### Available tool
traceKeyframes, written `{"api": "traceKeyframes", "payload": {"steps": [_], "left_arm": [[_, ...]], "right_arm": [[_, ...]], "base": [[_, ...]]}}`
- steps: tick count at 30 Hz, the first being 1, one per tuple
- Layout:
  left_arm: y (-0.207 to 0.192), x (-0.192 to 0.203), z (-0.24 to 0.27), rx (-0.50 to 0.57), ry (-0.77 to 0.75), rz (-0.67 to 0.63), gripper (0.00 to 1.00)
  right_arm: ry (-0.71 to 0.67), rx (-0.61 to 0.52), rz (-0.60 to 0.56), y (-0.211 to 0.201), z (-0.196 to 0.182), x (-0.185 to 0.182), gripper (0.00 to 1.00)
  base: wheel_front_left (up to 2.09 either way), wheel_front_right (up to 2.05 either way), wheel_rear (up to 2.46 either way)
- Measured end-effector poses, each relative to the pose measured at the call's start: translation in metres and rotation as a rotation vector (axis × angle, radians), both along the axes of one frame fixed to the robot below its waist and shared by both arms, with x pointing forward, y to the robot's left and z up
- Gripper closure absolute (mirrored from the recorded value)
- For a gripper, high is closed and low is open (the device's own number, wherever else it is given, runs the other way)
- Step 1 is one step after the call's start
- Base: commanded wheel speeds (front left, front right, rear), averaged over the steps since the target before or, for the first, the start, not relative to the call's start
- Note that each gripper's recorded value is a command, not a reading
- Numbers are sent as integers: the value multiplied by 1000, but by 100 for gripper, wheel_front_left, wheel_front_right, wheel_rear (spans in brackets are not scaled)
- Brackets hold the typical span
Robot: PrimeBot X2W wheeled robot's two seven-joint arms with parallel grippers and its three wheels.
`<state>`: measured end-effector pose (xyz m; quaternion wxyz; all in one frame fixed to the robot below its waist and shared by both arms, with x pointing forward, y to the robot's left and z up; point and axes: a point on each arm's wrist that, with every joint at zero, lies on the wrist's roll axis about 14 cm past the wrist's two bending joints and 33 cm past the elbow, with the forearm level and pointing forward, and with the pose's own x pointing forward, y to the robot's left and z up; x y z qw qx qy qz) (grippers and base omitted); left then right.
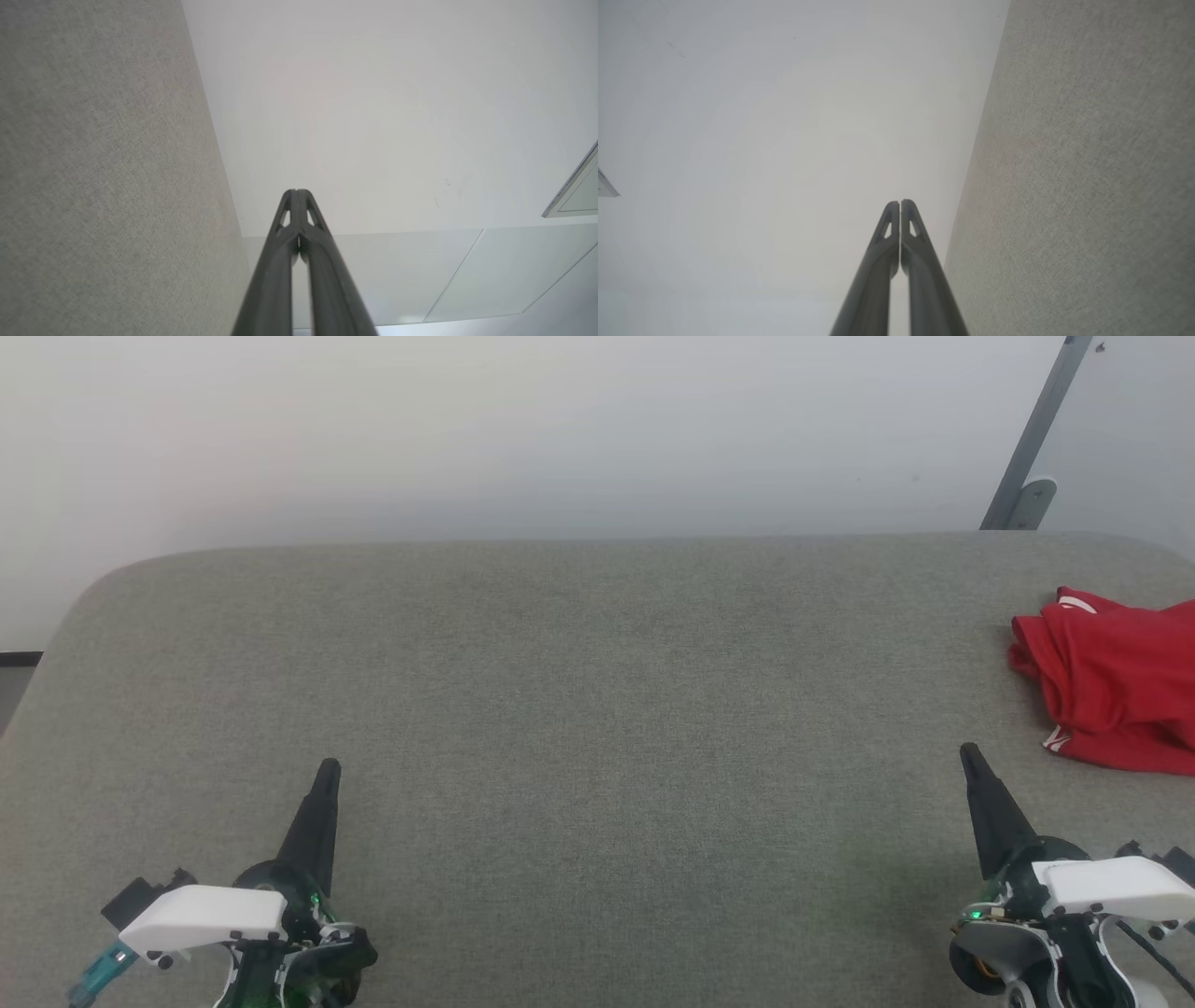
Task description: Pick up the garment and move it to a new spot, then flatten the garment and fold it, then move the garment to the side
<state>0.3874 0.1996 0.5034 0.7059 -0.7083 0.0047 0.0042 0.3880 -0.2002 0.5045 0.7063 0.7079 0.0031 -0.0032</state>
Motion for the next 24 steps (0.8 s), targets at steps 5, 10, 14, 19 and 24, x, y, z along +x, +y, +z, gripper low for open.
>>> {"api": "traceKeyframes", "payload": {"steps": [5,10,14,19,24], "left_arm": [[0,0,0,0,0,0,100],[0,0,0,0,0,0,100],[0,0,0,0,0,0,100],[0,0,0,0,0,0,100],[0,0,0,0,0,0,100]], "right_arm": [[0,0,0,0,0,0,100],[0,0,0,0,0,0,100],[0,0,0,0,0,0,100],[0,0,0,0,0,0,100],[0,0,0,0,0,0,100]], "base": [[0,0,0],[0,0,0],[0,0,0],[0,0,0],[0,0,0]]}}
